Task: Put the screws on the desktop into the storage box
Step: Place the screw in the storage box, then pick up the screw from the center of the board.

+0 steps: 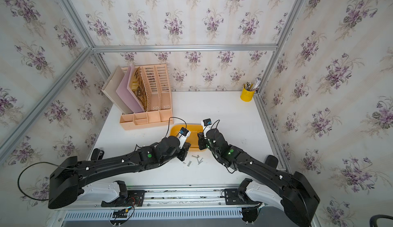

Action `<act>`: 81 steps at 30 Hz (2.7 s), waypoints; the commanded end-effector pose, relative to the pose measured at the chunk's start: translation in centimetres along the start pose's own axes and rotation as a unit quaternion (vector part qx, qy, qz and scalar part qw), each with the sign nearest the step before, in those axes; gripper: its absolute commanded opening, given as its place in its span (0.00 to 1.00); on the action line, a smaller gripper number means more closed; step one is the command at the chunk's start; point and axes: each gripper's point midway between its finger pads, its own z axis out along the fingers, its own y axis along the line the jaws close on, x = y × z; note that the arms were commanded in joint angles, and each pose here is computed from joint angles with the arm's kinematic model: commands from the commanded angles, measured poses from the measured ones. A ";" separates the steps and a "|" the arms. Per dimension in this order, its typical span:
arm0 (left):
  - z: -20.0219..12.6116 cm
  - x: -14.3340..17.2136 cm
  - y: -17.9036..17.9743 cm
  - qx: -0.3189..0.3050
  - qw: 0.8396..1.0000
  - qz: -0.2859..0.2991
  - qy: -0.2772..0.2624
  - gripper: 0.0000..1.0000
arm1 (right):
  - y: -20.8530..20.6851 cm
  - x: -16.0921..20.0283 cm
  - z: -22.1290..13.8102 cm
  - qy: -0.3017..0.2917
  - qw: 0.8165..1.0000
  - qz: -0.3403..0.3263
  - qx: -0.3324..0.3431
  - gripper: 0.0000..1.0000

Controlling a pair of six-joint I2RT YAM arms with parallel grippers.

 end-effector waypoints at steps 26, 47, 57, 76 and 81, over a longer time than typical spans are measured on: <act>6.3 4.2 5.9 -0.001 0.986 -0.004 0.167 0.29 | 3.1 13.2 -1.7 0.195 0.977 -0.021 -0.084 0.18; -0.2 1.1 7.0 -0.026 0.996 -0.032 0.078 0.66 | 2.2 14.3 2.4 0.198 0.974 -0.094 -0.047 0.35; -2.7 3.3 9.0 -0.055 0.995 -0.063 0.062 0.70 | 2.1 14.2 3.5 0.193 0.974 -0.110 -0.037 0.35; -3.6 5.7 9.6 -0.063 0.993 -0.079 0.066 0.72 | 1.1 16.9 3.4 0.250 0.963 -0.103 -0.019 0.23; -3.4 5.8 9.6 -0.062 0.993 -0.080 0.066 0.73 | 0.9 17.2 3.6 0.276 0.956 -0.100 -0.004 0.20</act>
